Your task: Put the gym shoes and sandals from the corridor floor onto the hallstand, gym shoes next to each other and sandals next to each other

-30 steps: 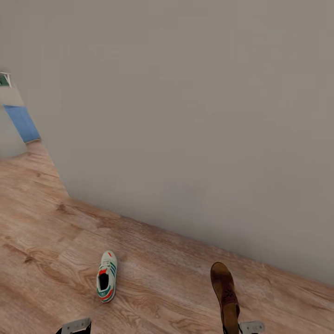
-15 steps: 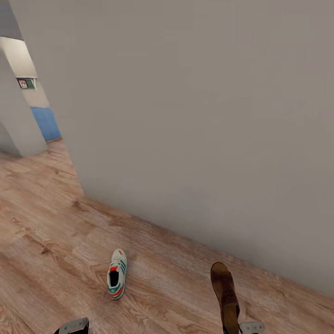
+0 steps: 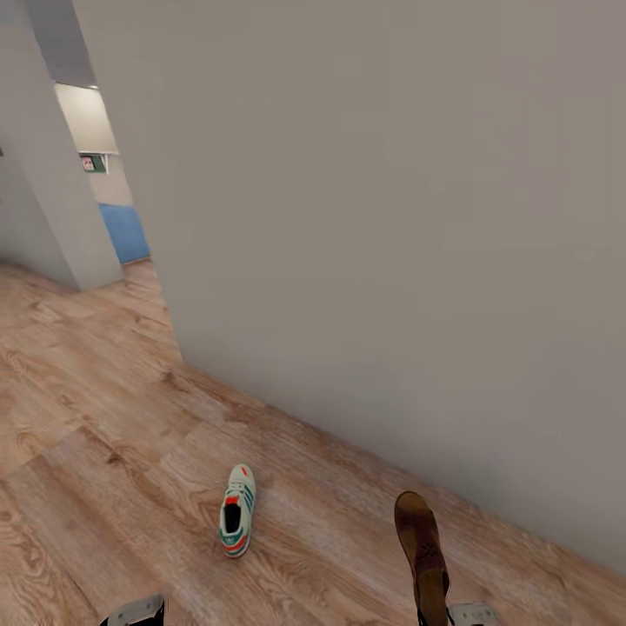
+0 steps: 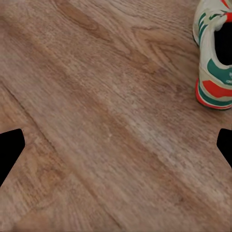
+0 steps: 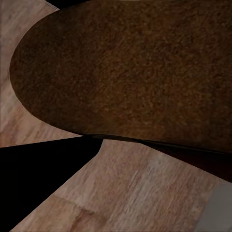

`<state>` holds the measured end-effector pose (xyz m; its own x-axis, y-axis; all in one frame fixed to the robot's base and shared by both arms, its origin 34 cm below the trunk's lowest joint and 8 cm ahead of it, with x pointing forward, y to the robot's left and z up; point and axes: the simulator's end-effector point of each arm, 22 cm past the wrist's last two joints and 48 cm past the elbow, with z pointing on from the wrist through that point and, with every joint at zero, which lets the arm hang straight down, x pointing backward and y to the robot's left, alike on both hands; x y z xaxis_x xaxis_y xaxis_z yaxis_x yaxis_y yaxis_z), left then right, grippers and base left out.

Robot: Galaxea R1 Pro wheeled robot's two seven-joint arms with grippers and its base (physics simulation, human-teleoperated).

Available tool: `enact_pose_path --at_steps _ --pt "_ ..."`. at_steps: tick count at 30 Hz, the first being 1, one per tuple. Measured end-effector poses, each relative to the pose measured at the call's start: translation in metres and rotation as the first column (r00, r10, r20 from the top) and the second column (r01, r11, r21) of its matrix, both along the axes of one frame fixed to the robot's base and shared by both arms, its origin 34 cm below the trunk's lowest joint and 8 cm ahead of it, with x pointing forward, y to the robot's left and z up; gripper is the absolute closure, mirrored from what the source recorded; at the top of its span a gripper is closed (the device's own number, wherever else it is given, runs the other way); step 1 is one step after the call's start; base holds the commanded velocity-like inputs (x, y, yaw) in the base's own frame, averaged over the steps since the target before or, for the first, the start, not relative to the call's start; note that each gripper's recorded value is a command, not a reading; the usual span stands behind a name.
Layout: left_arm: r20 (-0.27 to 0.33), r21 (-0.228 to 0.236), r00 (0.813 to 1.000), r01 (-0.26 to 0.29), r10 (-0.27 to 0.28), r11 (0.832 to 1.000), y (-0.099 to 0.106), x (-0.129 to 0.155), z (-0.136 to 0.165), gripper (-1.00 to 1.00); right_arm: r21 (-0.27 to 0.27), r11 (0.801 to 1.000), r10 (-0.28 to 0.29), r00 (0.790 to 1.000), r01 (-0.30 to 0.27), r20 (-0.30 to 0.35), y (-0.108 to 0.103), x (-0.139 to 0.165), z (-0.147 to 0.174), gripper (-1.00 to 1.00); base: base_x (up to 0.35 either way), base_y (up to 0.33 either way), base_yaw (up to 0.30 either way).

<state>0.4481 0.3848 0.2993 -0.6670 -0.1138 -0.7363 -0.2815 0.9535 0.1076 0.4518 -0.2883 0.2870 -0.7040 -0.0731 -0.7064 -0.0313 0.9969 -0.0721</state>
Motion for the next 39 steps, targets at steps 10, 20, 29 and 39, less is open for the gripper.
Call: enact_pose_path --at_steps 10,20,29,39 --pt "0.012 -0.001 1.000 0.000 0.000 1.000 -0.001 0.004 0.004 -1.00 0.000 1.000 0.001 1.000 -0.001 0.012 0.000 0.004 0.004 1.00 0.000 0.000 0.191" --pt "0.024 -0.001 1.000 0.000 0.000 1.000 -0.001 0.007 0.008 -1.00 0.000 1.000 0.001 1.000 -0.001 0.024 0.000 0.008 0.008 1.00 0.000 0.000 0.207" --pt "0.033 -0.002 0.999 0.000 0.000 1.000 -0.001 0.010 0.011 -1.00 0.000 1.000 0.001 0.999 -0.001 0.034 0.000 0.010 0.012 1.00 0.000 0.000 0.221" --pt "0.033 -0.002 0.999 0.000 0.000 1.000 -0.001 0.010 0.011 -1.00 -0.001 1.000 0.000 0.999 0.000 0.036 -0.001 0.011 0.013 1.00 0.000 0.000 0.067"
